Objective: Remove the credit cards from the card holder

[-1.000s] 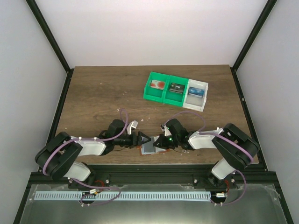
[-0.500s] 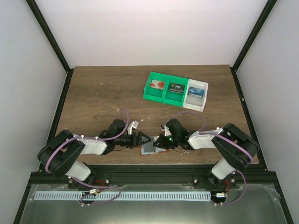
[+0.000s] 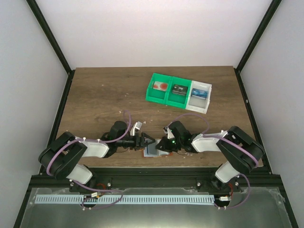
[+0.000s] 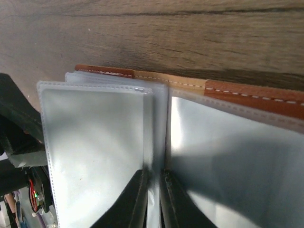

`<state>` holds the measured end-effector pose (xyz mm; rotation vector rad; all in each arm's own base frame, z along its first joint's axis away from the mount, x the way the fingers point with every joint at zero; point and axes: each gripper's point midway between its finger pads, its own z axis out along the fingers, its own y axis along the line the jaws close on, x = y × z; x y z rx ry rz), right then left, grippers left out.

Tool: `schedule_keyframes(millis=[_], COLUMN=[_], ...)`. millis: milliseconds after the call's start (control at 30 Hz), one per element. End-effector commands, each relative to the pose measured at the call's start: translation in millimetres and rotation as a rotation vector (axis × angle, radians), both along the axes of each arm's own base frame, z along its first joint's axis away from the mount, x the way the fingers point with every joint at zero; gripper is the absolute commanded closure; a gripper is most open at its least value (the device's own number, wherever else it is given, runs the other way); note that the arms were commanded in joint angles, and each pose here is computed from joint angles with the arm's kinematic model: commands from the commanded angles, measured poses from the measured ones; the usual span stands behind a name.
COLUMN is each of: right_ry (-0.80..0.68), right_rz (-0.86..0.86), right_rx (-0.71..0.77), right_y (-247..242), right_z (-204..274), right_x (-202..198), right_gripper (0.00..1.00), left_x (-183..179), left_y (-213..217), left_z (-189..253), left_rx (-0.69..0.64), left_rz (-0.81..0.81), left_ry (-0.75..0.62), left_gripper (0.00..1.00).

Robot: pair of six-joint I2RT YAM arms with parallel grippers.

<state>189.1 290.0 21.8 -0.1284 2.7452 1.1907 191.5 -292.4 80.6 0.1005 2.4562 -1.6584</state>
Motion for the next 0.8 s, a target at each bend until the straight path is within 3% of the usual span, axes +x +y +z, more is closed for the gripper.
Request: schedule_keyframes(millis=[0, 767], right_ry=[0.011, -0.15], right_rz=[-0.018, -0.148], right_rx=[-0.074, -0.128], right_y=[-14.9, -47.3], right_z=[-5.0, 31.6], right_x=[-8.2, 5.2], right_gripper=[0.88, 0.87], left_x=[0.4, -8.7], left_y=[-9.9, -40.0], left_z=[17.4, 27.8], left_rx=[-0.058, -0.088], left_rz=[-0.029, -0.091], left_ry=[-0.029, -0.028], left_gripper=[0.17, 0.18])
